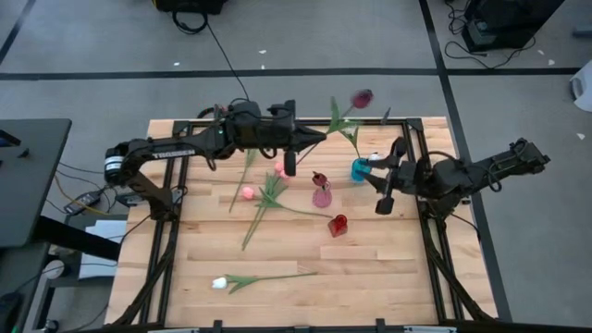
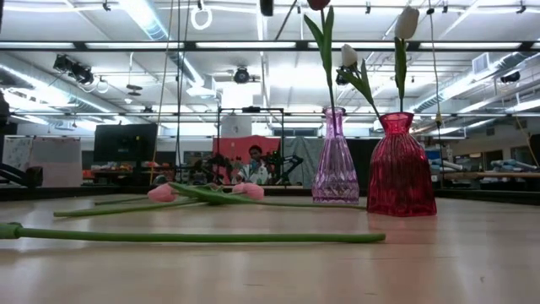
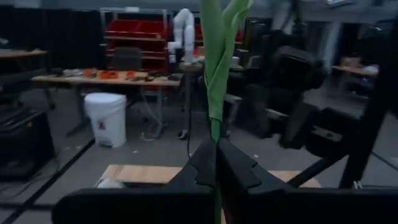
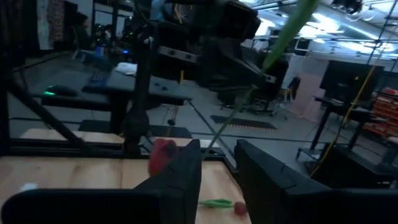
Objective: Sort flowers into vase by color
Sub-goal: Put the red flower into the purple vase
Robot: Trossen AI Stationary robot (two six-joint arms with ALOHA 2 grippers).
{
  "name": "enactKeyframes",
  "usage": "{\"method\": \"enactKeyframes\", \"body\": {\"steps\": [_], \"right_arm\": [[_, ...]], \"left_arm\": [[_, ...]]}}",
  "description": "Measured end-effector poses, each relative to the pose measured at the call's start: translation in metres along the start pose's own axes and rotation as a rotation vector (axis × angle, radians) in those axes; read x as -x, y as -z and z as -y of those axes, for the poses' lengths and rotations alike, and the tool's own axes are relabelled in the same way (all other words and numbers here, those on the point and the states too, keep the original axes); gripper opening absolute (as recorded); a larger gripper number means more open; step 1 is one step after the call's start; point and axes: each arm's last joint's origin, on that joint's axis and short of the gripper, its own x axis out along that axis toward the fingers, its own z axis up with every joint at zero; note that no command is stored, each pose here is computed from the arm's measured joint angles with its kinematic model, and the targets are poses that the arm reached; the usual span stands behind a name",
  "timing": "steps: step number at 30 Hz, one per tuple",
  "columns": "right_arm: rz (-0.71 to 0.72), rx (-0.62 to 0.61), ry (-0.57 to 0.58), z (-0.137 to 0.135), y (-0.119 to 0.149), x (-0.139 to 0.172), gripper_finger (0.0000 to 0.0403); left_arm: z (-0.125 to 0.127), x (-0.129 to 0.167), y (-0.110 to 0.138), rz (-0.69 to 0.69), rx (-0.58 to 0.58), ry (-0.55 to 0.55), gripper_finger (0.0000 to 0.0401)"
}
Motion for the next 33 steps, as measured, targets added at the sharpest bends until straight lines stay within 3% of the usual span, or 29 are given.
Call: {"method": "enactKeyframes", "body": {"steps": [6, 13, 22, 33], "right_arm": [[0.044, -0.019, 0.041, 0.009, -0.005, -0.004, 0.0130], [0.107, 0.009, 0.011, 0.022, -0.022, -0.007, 0.0137], [0.268, 0.037, -0.072, 0.029, -0.043, -0.012, 0.0192], [0.329, 0.094, -0.093, 0.026, -0.059, -0.026, 0.0190]], "left_arm": [[0.002, -0.021, 0.000, 0.006, -0.066, 0.058, 0.0008], [0.013, -0.030, -0.003, 0.014, -0.122, 0.099, 0.0008], [0.027, -0.032, -0.002, -0.012, -0.163, 0.141, 0.0008], [0.029, -0.032, 0.001, -0.042, -0.155, 0.148, 0.0008]]}}
